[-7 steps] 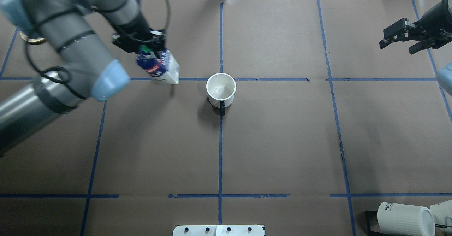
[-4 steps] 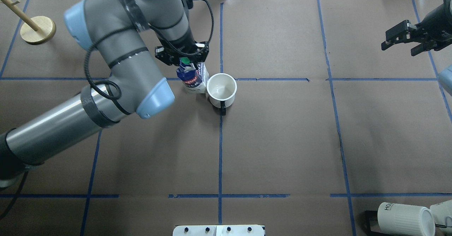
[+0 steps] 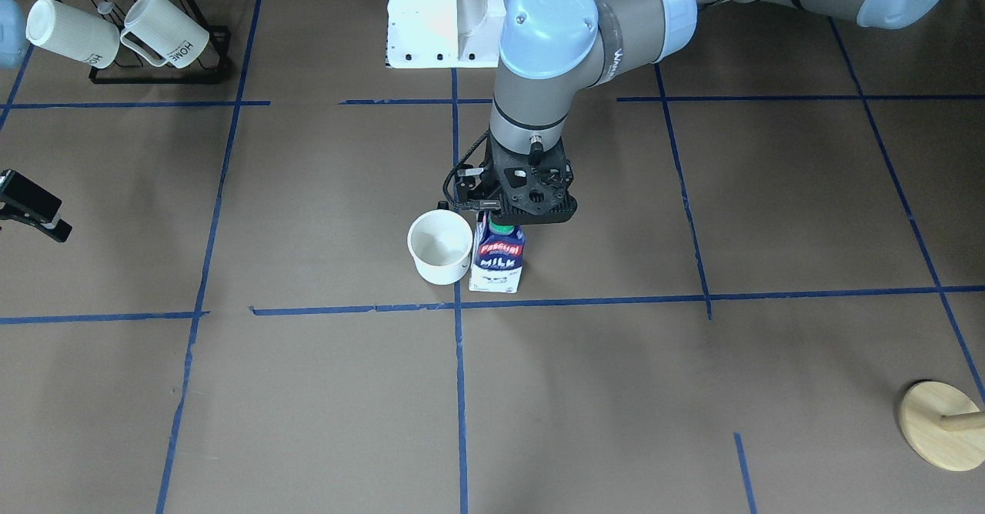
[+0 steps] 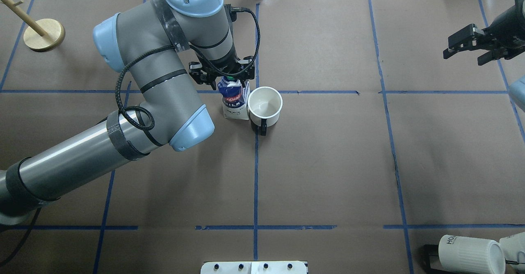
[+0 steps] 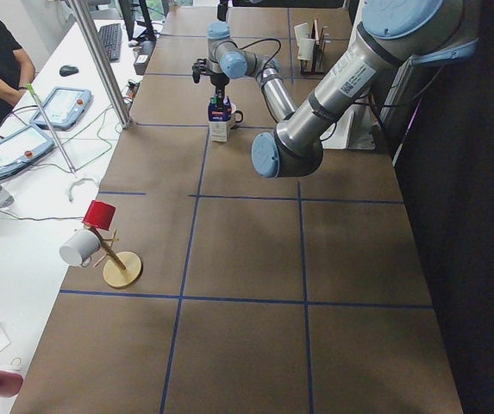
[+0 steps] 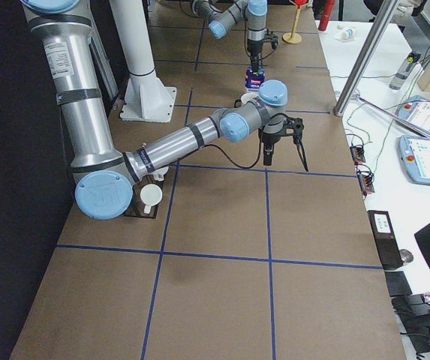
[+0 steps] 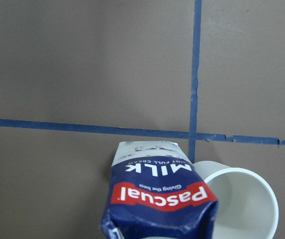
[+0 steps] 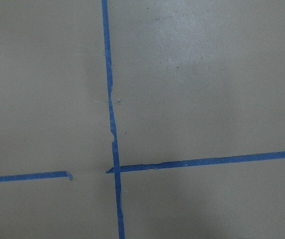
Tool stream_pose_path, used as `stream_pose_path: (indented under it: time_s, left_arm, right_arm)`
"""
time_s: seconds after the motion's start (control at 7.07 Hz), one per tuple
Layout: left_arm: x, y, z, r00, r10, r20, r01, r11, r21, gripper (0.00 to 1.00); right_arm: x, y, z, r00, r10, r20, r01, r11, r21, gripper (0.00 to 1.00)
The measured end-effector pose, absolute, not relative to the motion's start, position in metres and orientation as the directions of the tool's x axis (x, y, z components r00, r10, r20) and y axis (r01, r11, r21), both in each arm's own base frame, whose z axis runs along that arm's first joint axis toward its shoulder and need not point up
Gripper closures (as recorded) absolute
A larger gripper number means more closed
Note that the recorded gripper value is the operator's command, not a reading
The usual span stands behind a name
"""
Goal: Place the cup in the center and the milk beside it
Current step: 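Lower the milk carton beside the mug with the left gripper, then release the milk carton and withdraw the left gripper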
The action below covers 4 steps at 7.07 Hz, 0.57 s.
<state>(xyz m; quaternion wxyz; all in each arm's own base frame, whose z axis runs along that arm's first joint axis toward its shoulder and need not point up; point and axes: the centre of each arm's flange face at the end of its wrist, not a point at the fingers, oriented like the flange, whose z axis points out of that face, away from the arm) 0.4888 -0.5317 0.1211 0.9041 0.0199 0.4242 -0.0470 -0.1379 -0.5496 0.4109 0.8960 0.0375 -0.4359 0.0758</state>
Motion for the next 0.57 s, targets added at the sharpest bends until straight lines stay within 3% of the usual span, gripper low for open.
stream_pose_path:
  time_s: [0.57]
  left_arm:
    - [0.403, -0.524, 0.085, 0.572, -0.056, -0.818, 0.169, 0.984, 0.051, 0.00]
  right_arm:
    - [-0.138, -0.550, 0.412, 0.612, 0.104, 0.784, -0.171, 0.985, 0.002, 0.00]
